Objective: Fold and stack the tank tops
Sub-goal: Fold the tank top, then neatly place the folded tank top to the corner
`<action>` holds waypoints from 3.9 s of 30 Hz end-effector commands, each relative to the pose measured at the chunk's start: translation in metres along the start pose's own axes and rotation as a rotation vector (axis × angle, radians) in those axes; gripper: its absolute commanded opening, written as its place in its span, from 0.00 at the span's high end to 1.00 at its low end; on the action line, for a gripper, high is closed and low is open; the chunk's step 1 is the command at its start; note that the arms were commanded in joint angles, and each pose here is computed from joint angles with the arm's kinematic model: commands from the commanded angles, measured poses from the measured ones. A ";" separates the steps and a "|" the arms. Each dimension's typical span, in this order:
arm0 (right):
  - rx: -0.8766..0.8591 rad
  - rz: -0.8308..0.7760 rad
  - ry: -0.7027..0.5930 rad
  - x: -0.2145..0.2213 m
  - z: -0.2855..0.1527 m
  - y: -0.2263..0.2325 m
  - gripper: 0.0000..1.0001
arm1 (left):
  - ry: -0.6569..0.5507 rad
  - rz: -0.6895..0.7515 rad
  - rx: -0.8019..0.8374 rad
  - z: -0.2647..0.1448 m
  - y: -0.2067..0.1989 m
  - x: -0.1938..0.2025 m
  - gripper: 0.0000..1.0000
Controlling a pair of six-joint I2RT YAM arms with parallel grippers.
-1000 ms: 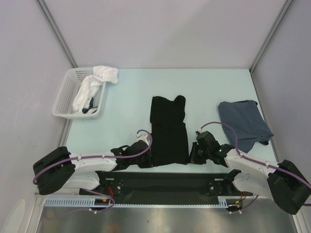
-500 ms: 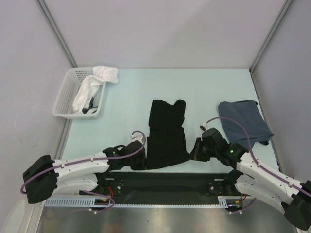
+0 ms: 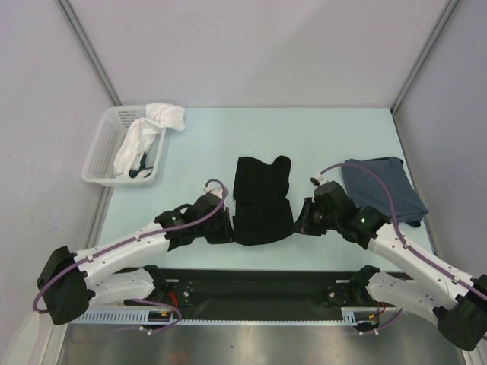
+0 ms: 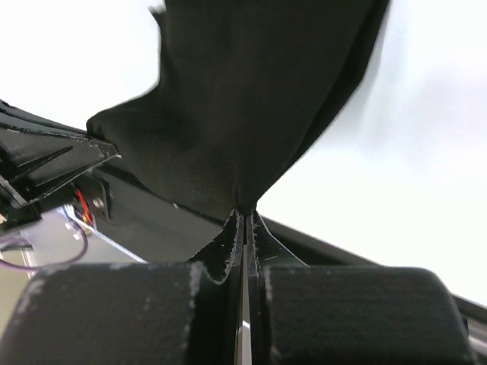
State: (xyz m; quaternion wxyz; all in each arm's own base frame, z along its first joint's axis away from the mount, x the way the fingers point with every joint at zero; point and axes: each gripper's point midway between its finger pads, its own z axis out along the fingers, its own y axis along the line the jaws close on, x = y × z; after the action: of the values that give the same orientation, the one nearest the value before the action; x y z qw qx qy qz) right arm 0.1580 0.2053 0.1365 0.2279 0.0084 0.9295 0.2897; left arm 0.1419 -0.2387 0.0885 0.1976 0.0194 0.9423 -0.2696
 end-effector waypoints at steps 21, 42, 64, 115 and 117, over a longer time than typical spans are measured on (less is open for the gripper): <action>-0.036 -0.051 -0.148 -0.150 0.019 0.032 1.00 | -0.104 0.078 0.038 -0.009 -0.026 -0.145 1.00; -0.031 0.041 -0.157 -0.237 0.070 0.001 1.00 | -0.100 0.018 0.042 0.037 -0.007 -0.230 1.00; -0.001 0.104 -0.157 -0.313 0.150 -0.037 0.97 | -0.112 -0.095 0.002 0.102 0.037 -0.319 0.98; 0.226 -0.037 -0.120 -0.276 0.215 -0.089 0.30 | -0.147 -0.111 -0.124 0.166 0.064 -0.271 0.34; 0.220 -0.058 -0.123 -0.280 0.208 -0.083 0.29 | -0.146 -0.109 -0.119 0.165 0.063 -0.271 0.34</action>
State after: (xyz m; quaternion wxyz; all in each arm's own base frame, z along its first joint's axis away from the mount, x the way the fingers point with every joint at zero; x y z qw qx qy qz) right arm 0.5065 0.2195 0.0371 0.2723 0.0332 0.9417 0.1949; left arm 0.4658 -0.2525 0.0314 0.2524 -0.0607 0.9387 -0.2267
